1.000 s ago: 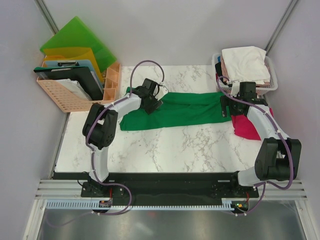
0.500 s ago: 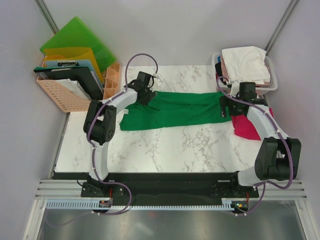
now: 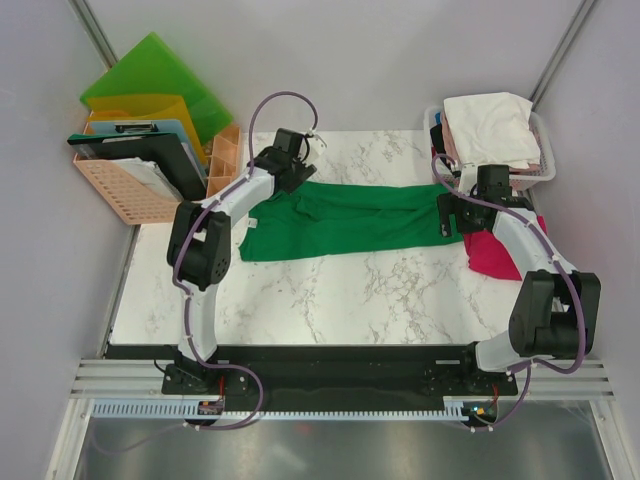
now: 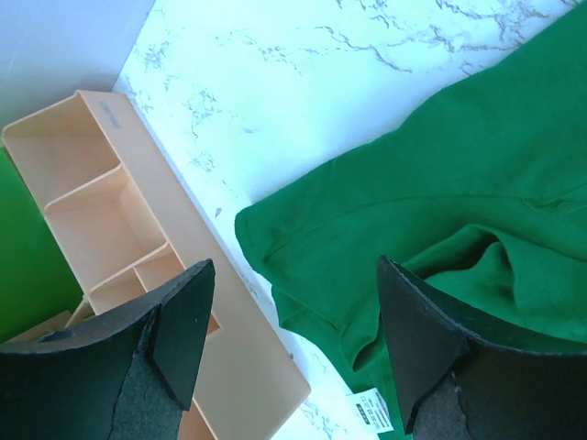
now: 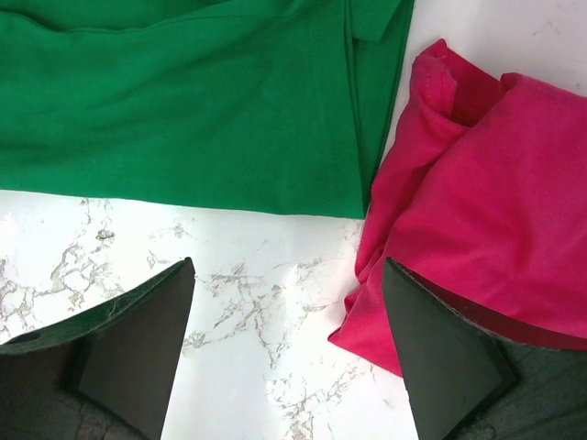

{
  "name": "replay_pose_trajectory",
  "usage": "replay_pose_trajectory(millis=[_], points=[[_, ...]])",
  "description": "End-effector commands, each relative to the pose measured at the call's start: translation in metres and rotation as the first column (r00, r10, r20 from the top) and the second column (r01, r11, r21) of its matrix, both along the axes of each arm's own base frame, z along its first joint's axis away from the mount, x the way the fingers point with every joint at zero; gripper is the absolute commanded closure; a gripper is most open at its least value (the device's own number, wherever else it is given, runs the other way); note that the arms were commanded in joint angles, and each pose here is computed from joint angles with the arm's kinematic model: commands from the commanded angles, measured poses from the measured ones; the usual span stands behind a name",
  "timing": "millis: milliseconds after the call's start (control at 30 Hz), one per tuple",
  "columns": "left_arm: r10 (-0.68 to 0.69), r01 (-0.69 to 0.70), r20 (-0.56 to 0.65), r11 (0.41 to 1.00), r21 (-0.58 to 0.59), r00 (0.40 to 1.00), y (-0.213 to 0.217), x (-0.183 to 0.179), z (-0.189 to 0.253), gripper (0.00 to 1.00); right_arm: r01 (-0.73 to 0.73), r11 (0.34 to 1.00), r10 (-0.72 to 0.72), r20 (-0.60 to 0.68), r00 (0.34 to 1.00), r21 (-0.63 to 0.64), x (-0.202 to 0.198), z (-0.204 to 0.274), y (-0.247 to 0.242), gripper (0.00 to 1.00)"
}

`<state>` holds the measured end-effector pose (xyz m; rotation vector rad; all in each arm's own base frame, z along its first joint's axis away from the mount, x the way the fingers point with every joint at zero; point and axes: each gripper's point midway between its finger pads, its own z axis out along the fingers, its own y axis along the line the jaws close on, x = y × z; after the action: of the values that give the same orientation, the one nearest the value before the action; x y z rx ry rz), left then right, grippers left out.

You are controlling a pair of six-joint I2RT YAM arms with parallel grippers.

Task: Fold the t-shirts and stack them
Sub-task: Fold the other side of the tshirt into a rectangle

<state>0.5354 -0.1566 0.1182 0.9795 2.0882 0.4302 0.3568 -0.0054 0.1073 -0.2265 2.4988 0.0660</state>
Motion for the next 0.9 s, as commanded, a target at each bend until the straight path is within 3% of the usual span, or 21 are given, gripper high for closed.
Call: replay_pose_trajectory(millis=[0, 133, 333, 600, 867], points=[[-0.013, 0.015, 0.046, 0.999, -0.029, 0.999, -0.004, -0.006, 0.038, 0.22, -0.016, 1.0, 0.016, -0.01, 1.0, 0.011, -0.002, -0.003, 0.002, 0.1], [-0.017, 0.01, -0.131, 0.998, -0.058, 0.991, 0.0, -0.053, -0.008, 0.22, -0.018, 1.0, 0.018, -0.005, 1.0, 0.01, -0.001, -0.002, 0.002, 0.1], [-0.033, 0.014, -0.184, 0.995, -0.103, 0.982, 0.002, -0.085, -0.025, 0.23, -0.018, 1.0, 0.018, -0.017, 1.0, 0.014, -0.001, -0.006, 0.002, 0.1], [-0.066, 0.05, -0.185, 0.994, -0.093, 0.98, -0.024, -0.083, -0.033, 0.23, -0.018, 1.0, 0.018, -0.013, 1.0, 0.013, -0.001, -0.005, 0.002, 0.09], [-0.055, 0.047, -0.124, 0.997, -0.064, 0.991, -0.038, -0.039, -0.032, 0.23, -0.023, 1.0, 0.023, -0.012, 1.0, 0.015, -0.003, -0.004, 0.003, 0.09]])
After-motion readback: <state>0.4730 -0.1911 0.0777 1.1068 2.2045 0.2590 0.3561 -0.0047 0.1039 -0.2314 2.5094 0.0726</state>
